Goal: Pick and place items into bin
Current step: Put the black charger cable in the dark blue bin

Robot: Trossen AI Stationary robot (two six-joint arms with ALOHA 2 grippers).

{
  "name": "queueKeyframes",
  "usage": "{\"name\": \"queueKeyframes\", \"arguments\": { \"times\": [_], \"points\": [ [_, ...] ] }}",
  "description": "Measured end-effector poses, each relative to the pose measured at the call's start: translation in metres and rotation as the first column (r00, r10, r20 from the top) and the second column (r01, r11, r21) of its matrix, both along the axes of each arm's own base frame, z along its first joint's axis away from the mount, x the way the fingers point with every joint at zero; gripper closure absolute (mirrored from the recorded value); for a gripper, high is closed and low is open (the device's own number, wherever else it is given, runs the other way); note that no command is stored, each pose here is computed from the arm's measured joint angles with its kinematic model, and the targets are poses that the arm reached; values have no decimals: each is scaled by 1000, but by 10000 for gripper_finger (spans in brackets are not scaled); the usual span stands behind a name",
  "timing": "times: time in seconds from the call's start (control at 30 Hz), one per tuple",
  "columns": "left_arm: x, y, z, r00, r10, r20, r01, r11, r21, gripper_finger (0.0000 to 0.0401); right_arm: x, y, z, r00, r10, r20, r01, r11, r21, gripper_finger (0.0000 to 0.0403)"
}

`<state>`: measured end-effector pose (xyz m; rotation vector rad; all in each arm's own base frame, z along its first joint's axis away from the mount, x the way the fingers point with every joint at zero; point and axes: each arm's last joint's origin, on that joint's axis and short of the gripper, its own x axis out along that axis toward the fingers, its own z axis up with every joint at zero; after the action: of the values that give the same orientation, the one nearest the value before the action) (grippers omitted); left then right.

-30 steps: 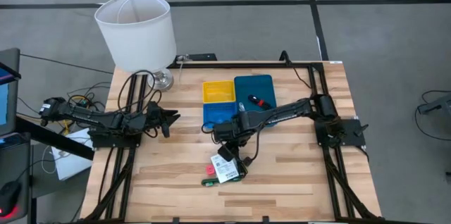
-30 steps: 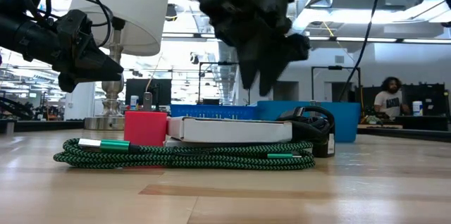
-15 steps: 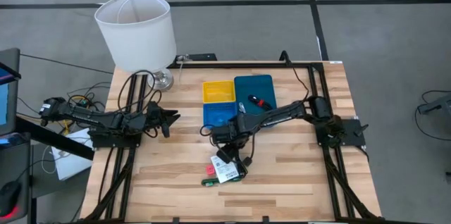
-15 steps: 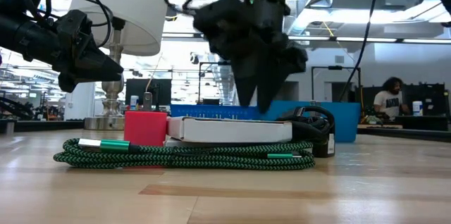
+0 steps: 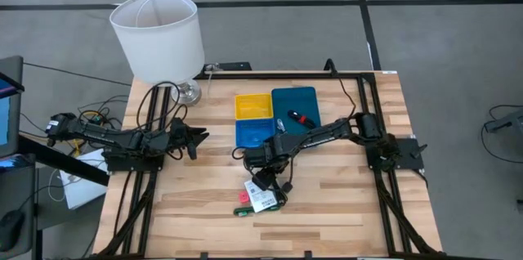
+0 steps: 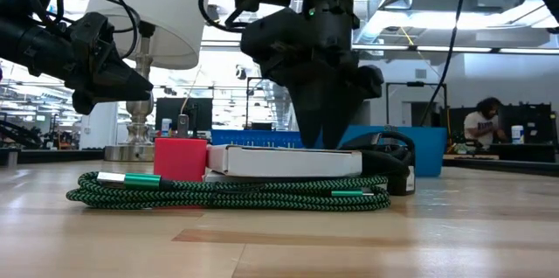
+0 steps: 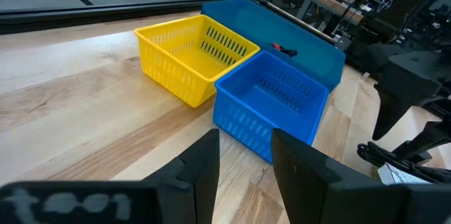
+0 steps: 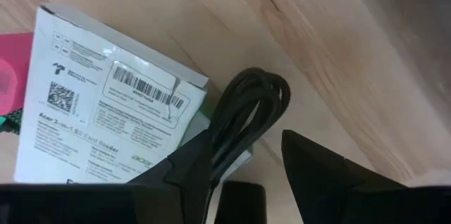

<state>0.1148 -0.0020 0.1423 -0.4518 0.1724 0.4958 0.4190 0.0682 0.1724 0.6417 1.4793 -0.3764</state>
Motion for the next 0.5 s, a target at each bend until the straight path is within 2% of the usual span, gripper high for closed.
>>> {"name": "queueKeyframes", "arguments": {
  "times": [0.13,0.5],
  "points": [
    [0,0,0,1000,0,0,0,1000,0,285,0,-2,0,1000,-4,-1,4,1000,0,251],
    [0,0,0,1000,0,0,0,1000,0,285,0,-2,0,1000,5,1,-5,1000,-3,319]
  ]
}}
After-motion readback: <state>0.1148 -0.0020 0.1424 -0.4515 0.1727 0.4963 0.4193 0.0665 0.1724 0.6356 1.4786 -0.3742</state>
